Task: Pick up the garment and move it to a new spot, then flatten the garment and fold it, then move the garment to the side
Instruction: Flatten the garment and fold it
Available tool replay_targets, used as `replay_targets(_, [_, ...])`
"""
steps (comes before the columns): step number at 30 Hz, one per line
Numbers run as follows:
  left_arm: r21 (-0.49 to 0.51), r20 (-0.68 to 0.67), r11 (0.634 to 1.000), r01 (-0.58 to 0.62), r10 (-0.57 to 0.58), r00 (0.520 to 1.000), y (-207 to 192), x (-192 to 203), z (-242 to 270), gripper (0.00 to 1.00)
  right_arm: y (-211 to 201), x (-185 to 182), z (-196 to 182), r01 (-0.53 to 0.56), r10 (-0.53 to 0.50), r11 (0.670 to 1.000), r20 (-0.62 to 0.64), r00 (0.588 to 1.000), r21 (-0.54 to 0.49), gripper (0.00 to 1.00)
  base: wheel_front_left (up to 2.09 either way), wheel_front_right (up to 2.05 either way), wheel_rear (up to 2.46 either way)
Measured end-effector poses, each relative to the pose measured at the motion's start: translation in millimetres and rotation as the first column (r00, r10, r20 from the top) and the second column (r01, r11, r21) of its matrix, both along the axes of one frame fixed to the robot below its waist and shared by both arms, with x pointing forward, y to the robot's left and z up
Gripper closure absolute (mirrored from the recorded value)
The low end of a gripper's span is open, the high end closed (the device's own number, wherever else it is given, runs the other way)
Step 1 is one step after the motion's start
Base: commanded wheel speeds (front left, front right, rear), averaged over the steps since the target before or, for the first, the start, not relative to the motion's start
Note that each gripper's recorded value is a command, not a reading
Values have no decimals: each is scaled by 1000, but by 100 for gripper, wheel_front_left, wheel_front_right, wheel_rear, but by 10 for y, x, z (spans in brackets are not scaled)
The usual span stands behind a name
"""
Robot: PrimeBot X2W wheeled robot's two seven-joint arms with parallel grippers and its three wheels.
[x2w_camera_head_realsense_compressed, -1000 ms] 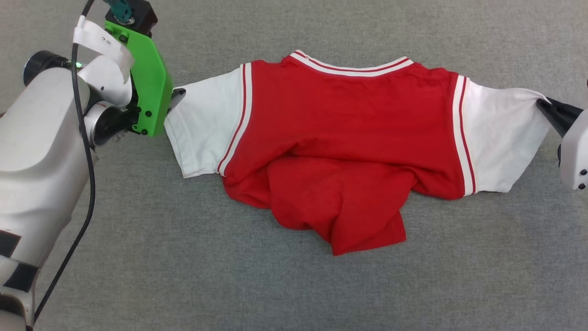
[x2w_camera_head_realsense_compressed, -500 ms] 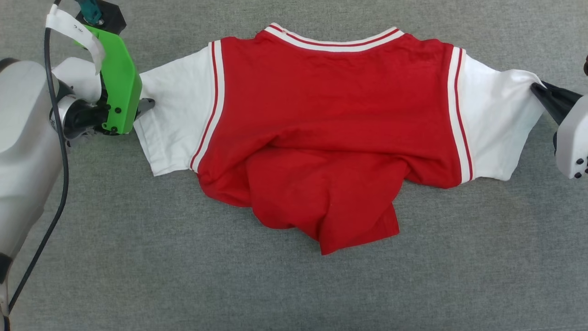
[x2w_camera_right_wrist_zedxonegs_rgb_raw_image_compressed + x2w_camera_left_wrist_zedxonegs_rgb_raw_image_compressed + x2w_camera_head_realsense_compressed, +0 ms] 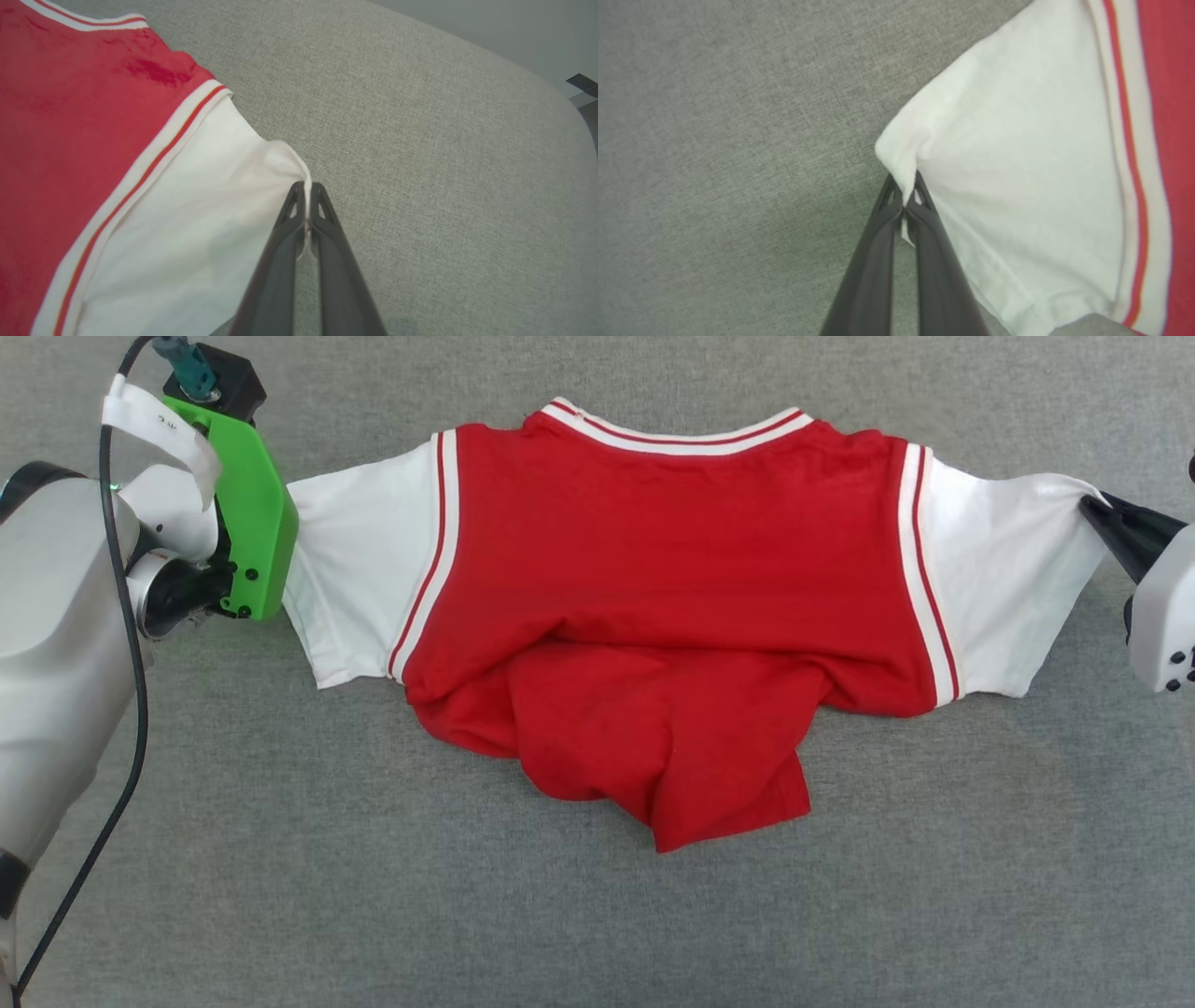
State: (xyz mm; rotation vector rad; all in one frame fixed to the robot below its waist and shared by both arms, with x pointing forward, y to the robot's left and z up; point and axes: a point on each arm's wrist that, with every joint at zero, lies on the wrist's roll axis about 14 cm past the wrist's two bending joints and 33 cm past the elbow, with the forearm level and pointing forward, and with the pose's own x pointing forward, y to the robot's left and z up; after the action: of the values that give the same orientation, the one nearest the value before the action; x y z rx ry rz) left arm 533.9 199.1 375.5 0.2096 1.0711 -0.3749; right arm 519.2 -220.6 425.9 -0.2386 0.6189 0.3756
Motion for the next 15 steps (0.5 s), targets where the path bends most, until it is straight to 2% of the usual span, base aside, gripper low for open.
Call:
replay_targets(4, [-54,135,998,17,-10,991,-77,79,323,100,20,30,234,3,-4,1000,68,998,20,100,0,0,0])
replay_targets(8, [-85,303,994,75,-46,952,-164,134,751,100,29,42,509,3,-9,999,144,990,36,100,0,0,0])
replay_targets(12, [-69,464,989,131,-84,882,-147,118,1224,100,30,45,872,7,-24,998,238,971,70,100,0,0,0])
replay_targets(15, [-59,586,984,170,-104,804,-176,111,1642,100,25,29,1144,7,-33,996,303,952,86,100,0,0,0])
